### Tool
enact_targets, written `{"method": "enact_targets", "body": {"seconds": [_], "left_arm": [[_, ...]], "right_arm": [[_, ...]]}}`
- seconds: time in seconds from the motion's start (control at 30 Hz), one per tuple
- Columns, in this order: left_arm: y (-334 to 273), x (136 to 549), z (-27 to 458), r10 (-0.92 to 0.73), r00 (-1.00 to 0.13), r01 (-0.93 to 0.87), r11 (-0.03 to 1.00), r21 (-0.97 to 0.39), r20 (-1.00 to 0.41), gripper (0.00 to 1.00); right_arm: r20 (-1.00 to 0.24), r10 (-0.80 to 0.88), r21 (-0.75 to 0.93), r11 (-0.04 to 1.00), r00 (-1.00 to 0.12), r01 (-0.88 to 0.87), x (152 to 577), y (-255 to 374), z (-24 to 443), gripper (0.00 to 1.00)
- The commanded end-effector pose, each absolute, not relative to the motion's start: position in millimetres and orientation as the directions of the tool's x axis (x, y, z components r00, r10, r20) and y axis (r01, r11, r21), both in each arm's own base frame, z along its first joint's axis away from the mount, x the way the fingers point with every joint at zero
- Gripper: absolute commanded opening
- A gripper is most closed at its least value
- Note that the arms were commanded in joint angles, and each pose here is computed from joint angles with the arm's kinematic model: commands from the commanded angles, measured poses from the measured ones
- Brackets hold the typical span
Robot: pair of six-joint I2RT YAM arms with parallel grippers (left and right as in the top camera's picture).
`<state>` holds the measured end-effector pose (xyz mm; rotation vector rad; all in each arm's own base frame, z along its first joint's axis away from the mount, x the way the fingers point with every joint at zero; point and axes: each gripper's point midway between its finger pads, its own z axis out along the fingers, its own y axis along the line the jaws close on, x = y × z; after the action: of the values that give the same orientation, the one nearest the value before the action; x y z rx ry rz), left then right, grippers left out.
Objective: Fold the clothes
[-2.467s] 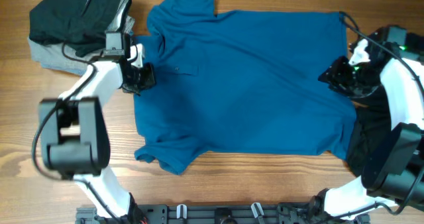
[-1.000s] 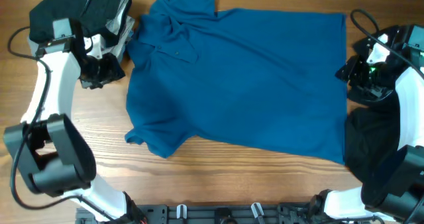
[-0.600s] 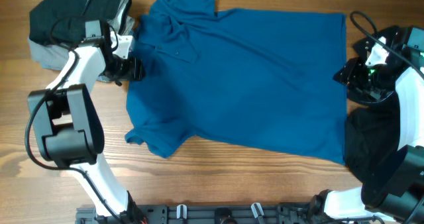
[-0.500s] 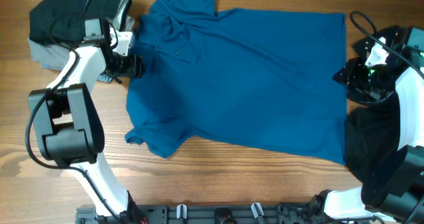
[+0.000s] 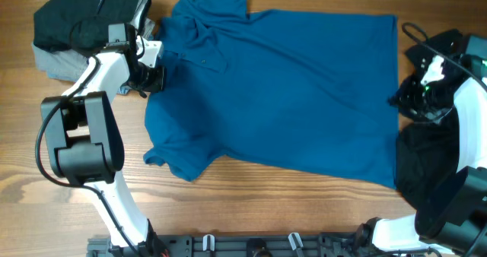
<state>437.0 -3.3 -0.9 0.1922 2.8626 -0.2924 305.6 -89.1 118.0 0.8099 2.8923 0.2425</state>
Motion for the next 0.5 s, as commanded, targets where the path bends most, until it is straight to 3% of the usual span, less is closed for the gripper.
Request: {"method": "enact_targets", "body": {"seconds": [0.0,0.13,0.27,0.37,0.47], "left_arm": [[13.0,429.3,-13.4,0.067,-0.975,0.089,0.991,-0.097,-0.21,0.04],[17.9,428.3,-14.0,0.021,-0.98,0.038,0.996,-0.081,-0.2,0.04],[17.7,428.3,-14.0,0.017,-0.98,0.035,0.996,-0.082,-0.2,0.04],[18.0,428.2,-14.1,0.017,-0.98,0.034,0.996,-0.082,-0.199,0.05],[18.0,428.3,-14.0,0.017,-0.98,0.034,0.996,-0.082,-0.2,0.06]], "right_arm": [[-0.016,0.587,0.046,0.809,-0.81,0.585,276.1,-105.3,90.9,0.48],[0.004,0.636,0.052,0.77,-0.772,0.635,258.0,-120.9,49.2,0.5],[-0.061,0.611,0.098,0.79,-0.789,0.605,278.3,-128.7,40.9,0.6],[-0.113,0.563,0.206,0.819,-0.819,0.535,306.9,-122.9,31.7,0.6],[-0.098,0.548,0.22,0.826,-0.831,0.519,309.9,-121.0,20.9,0.59]]}}
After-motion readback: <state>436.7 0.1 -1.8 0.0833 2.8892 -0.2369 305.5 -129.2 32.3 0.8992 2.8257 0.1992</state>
